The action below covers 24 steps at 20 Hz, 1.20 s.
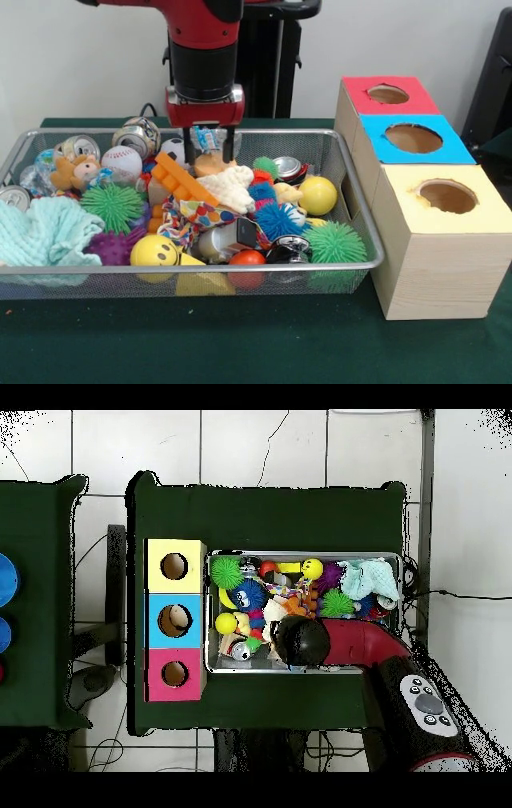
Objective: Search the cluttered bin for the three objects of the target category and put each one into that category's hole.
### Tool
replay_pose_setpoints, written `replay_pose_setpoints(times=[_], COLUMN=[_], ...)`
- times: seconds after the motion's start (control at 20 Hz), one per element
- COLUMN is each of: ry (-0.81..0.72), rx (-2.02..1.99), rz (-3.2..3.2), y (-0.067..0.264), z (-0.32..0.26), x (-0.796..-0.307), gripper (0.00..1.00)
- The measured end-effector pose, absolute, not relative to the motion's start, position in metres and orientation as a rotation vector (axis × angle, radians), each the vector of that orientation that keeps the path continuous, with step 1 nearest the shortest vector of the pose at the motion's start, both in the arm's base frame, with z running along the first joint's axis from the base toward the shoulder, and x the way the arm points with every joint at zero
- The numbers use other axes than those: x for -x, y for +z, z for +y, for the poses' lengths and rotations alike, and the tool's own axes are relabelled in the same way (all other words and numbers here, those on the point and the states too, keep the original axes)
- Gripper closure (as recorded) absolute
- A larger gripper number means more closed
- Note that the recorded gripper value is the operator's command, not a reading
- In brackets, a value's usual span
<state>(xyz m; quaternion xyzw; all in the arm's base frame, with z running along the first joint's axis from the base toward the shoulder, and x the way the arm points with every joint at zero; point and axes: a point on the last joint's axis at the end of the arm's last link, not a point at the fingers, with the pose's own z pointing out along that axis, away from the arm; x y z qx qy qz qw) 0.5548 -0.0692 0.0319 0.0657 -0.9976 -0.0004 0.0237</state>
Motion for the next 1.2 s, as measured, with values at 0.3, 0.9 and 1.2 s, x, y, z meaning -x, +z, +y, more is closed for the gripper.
replay_pose_setpoints(times=[0.3,0.9,1.2], ry=[-0.045,-0.166,-0.176], rx=[-0.265,-0.338,-0.348], rz=[-3.091,-3.093,-3.089], y=[0.036,0.053,0.073], z=[-0.045,-0.02,-0.023], x=[-0.574,-0.629,-0.643], gripper=[0.0,0.0,0.0])
